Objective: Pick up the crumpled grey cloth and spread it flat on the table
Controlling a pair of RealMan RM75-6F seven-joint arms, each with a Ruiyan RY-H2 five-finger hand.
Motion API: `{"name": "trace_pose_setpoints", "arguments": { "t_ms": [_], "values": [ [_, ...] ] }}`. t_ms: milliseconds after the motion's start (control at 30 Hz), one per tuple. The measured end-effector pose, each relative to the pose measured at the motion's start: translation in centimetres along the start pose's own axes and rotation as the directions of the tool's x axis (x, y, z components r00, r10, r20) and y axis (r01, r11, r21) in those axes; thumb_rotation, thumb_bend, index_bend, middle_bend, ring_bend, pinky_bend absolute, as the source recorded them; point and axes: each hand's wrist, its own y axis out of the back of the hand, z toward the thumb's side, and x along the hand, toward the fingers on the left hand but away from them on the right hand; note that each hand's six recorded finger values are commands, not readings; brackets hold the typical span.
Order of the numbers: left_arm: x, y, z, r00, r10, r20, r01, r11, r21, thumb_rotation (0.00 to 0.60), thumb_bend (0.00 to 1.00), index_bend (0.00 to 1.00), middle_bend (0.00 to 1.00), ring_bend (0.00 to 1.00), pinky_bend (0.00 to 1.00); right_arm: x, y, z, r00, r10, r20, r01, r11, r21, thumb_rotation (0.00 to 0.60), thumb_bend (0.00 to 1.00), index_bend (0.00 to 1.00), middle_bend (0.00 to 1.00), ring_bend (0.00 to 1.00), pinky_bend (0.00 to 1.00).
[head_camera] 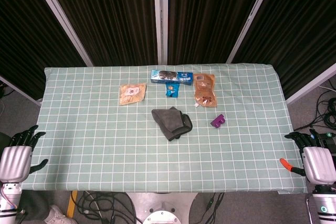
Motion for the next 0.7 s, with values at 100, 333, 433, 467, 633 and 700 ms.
{"name": "trace_pose_setpoints", "arguments": {
  "t_ms": [100, 333, 433, 467, 633, 700],
  "values": [
    [0.0, -0.1, 0.0, 1.000, -0.003, 0.000, 0.003, 1.000, -0.001, 0.600, 0.12, 0.30, 0.23, 0.20, 0.22, 0.1, -0.1, 0.0, 1.000, 0.008, 0.000, -0.008, 1.000, 0.000, 0.591, 0.05, 0.30, 0.25, 0.22, 0.09],
    [0.0, -0.1, 0.2, 1.000, -0.001, 0.005, 0.001, 1.000, -0.004, 0.600, 0.12, 0.30, 0.23, 0.20, 0.22, 0.3, -0.1, 0.1, 1.000, 0.012, -0.012, -0.012, 1.000, -0.001, 0.589, 0.05, 0.30, 0.25, 0.22, 0.09],
    [0.1, 0.0, 0.3, 1.000, -0.003, 0.008, 0.003, 1.000, -0.006, 0.600, 0.12, 0.30, 0.23, 0.20, 0.22, 0.3, -0.1, 0.2, 1.000, 0.010, -0.022, -0.010, 1.000, -0.002, 0.586, 0.05, 0.31, 0.25, 0.22, 0.09],
    [0.2, 0.0, 0.3, 1.000, -0.002, 0.009, 0.002, 1.000, -0.007, 0.600, 0.12, 0.30, 0.23, 0.20, 0.22, 0.2, -0.1, 0.3, 1.000, 0.010, -0.026, -0.010, 1.000, -0.002, 0.584, 0.05, 0.32, 0.25, 0.22, 0.09],
    [0.5, 0.0, 0.4, 1.000, 0.000, 0.017, 0.000, 1.000, -0.010, 0.600, 0.12, 0.30, 0.23, 0.20, 0.22, -0.5, -0.4, 1.4, 0.997, 0.022, -0.079, -0.022, 1.000, 0.002, 0.596, 0.09, 0.36, 0.26, 0.22, 0.09],
    [0.8, 0.1, 0.5, 1.000, 0.009, 0.022, -0.009, 1.000, -0.015, 0.600, 0.12, 0.30, 0.23, 0.20, 0.22, -1.1, -0.8, 2.2, 0.993, 0.037, -0.114, -0.036, 0.999, 0.007, 0.598, 0.10, 0.39, 0.26, 0.22, 0.09]
  ]
}}
